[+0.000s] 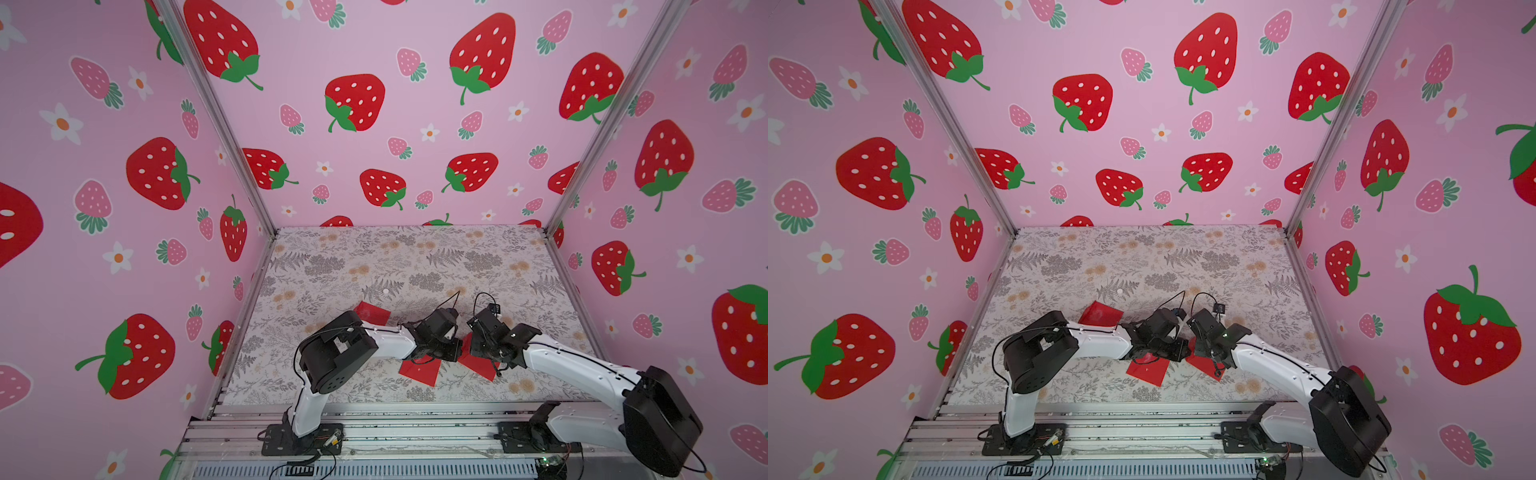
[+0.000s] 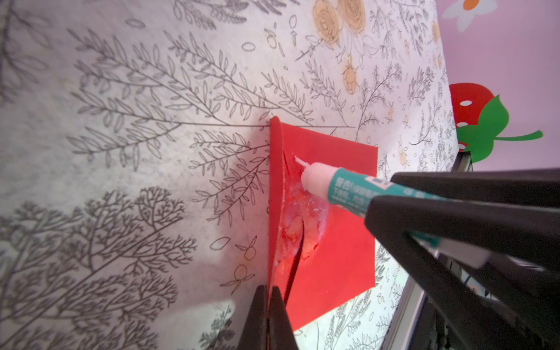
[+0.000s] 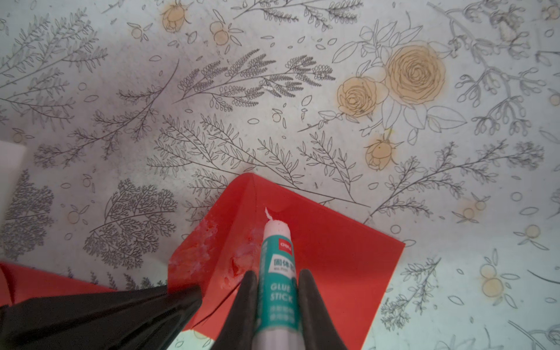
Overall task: Seal the envelope with a glue stick
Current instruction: Apply the envelope at the center of the board.
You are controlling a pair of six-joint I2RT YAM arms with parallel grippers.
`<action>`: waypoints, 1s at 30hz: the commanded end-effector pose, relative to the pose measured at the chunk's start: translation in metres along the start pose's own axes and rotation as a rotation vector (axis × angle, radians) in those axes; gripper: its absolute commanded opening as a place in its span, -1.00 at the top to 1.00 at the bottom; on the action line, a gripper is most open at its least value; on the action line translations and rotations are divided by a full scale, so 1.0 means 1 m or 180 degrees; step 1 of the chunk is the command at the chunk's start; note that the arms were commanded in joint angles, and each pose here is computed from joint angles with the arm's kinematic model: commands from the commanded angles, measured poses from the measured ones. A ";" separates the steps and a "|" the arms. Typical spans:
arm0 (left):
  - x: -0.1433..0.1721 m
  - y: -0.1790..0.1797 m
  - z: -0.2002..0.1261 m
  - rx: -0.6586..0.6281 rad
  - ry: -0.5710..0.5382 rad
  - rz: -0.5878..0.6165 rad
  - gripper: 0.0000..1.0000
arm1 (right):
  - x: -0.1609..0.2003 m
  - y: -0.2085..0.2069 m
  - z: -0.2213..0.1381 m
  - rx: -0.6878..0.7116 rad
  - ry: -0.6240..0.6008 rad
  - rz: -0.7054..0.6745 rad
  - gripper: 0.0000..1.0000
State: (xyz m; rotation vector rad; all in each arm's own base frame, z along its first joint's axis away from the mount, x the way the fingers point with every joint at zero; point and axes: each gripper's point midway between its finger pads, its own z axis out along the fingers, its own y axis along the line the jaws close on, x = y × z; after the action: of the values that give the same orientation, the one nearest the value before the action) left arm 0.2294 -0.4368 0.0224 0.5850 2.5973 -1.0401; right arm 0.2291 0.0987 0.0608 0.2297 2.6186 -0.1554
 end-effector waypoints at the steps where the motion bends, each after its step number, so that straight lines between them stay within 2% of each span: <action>1: 0.008 0.012 0.005 -0.0143 0.0130 -0.0076 1.00 | 0.018 0.014 0.000 -0.0248 0.0385 -0.0068 1.00; 9: 0.009 0.011 0.004 -0.0136 0.0134 -0.0069 1.00 | 0.022 0.023 -0.001 -0.0540 0.0738 0.0042 1.00; 13: 0.008 0.010 0.004 -0.0122 0.0121 -0.0056 1.00 | 0.014 0.017 -0.007 -0.0552 0.0742 0.0124 1.00; 21: 0.009 0.010 0.005 -0.0104 0.0141 -0.0056 1.00 | 0.009 -0.006 -0.014 -0.0308 0.0905 0.0072 1.00; 30: 0.009 0.010 0.005 -0.0101 0.0150 -0.0060 1.00 | 0.018 -0.009 0.008 -0.0090 0.1057 -0.0076 1.00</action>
State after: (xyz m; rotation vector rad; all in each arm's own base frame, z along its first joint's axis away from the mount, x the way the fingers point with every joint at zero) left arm 0.2280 -0.4371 0.0224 0.5898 2.6011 -1.0472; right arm 0.2225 0.0964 0.0566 0.2595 2.8985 -0.0334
